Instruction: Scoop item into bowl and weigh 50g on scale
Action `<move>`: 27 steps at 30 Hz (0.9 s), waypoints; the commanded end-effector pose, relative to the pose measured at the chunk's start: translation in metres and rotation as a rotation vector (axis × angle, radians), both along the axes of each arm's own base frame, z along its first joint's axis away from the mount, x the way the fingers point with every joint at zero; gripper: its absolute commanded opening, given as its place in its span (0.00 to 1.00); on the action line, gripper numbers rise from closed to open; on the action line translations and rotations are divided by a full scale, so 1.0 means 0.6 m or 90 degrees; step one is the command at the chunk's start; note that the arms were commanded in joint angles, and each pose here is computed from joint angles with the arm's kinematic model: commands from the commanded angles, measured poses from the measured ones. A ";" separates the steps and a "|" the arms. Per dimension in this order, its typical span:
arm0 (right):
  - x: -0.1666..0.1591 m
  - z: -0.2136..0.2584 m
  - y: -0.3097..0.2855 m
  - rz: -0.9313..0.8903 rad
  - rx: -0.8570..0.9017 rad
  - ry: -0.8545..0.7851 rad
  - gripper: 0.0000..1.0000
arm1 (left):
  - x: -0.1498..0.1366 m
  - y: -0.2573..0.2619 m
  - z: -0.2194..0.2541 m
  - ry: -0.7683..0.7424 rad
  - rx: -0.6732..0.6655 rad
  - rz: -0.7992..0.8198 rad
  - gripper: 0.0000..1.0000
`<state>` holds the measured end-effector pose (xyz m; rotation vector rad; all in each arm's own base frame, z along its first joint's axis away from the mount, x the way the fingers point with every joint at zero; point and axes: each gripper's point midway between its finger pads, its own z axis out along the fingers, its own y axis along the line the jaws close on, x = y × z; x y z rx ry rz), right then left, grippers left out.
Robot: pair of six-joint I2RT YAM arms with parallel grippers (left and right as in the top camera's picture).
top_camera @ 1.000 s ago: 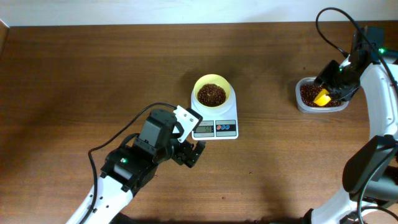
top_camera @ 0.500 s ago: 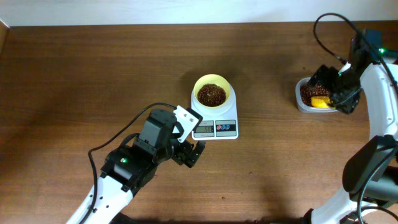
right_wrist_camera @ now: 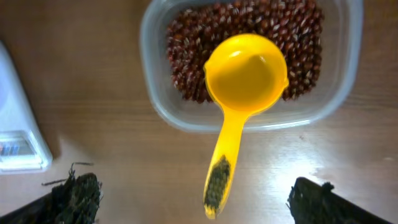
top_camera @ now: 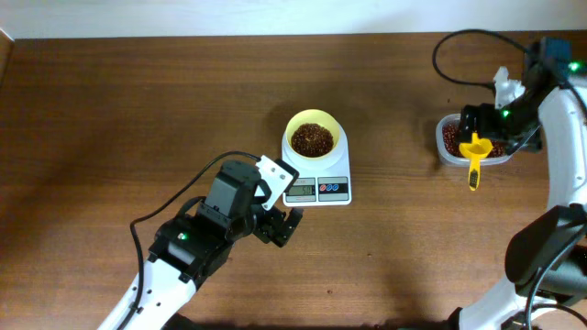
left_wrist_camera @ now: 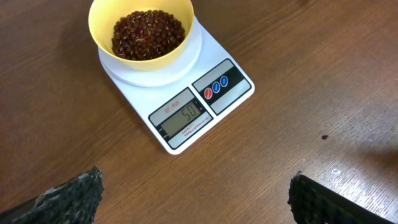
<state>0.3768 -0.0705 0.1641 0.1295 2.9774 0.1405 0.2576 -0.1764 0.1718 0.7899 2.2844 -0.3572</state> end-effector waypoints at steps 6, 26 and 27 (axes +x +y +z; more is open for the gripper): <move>0.009 0.103 -0.017 0.051 -0.056 -0.071 0.99 | -0.005 -0.004 -0.002 0.008 -0.010 -0.004 0.99; 0.010 0.103 -0.017 0.052 -0.056 -0.071 0.99 | -0.005 -0.004 -0.002 0.008 -0.010 -0.004 0.99; 0.010 0.103 -0.017 0.052 -0.056 -0.071 0.99 | -0.005 -0.004 -0.002 0.008 -0.010 -0.004 0.99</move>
